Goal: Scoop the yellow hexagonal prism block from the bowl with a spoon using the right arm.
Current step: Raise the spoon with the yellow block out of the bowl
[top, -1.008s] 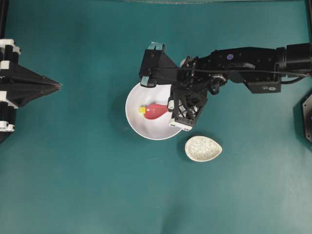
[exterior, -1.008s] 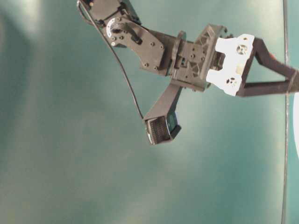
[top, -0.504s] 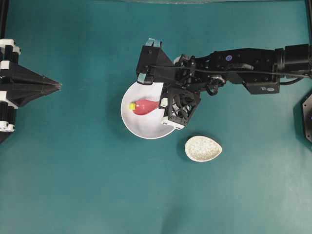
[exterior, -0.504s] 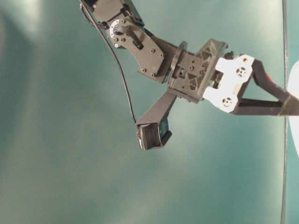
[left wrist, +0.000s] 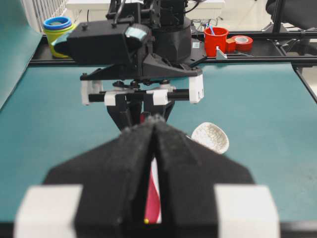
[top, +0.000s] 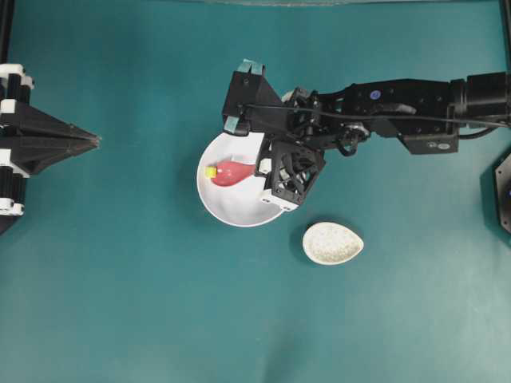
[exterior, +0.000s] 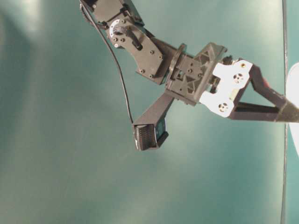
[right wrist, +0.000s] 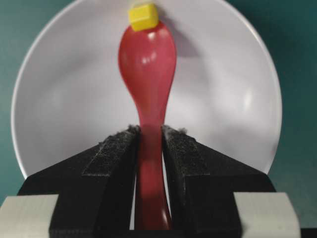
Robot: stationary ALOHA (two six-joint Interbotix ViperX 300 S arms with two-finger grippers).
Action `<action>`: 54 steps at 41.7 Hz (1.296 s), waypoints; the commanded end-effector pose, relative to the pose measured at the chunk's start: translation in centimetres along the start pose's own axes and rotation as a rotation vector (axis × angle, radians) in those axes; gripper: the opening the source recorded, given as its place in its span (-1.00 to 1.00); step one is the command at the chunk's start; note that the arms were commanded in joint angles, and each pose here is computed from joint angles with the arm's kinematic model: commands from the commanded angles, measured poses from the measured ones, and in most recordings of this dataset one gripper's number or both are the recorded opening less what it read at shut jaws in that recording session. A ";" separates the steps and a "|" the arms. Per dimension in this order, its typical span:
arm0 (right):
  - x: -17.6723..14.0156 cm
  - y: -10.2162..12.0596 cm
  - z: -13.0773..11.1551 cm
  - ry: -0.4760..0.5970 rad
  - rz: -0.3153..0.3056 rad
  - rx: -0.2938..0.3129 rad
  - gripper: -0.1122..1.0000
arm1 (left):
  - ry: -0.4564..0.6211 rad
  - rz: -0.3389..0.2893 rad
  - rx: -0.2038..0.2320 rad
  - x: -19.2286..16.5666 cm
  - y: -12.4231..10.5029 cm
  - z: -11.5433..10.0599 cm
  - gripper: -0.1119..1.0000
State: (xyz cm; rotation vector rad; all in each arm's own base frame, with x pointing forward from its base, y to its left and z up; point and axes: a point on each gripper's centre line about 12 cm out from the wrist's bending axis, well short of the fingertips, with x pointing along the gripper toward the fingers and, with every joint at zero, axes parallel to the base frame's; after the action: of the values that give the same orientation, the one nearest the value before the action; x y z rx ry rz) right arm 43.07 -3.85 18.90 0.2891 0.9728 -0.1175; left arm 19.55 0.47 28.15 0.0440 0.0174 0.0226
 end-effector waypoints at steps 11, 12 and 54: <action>-2.9 0.7 1.8 -0.111 0.021 -0.003 -0.40 | -0.017 0.002 0.005 0.2 0.1 0.7 -0.80; -3.0 0.8 1.9 -0.115 0.022 -0.003 -0.40 | -0.018 0.002 0.005 0.2 0.1 0.7 -0.80; -21.3 2.5 3.3 -0.655 0.132 0.033 -0.40 | -0.017 0.002 0.005 0.2 0.1 0.8 -0.80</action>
State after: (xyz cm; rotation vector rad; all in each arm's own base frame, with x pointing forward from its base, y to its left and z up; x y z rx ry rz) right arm 35.60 -3.25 36.18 0.3144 0.3780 -0.1061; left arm 19.55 0.47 28.11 0.0454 0.0205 0.0223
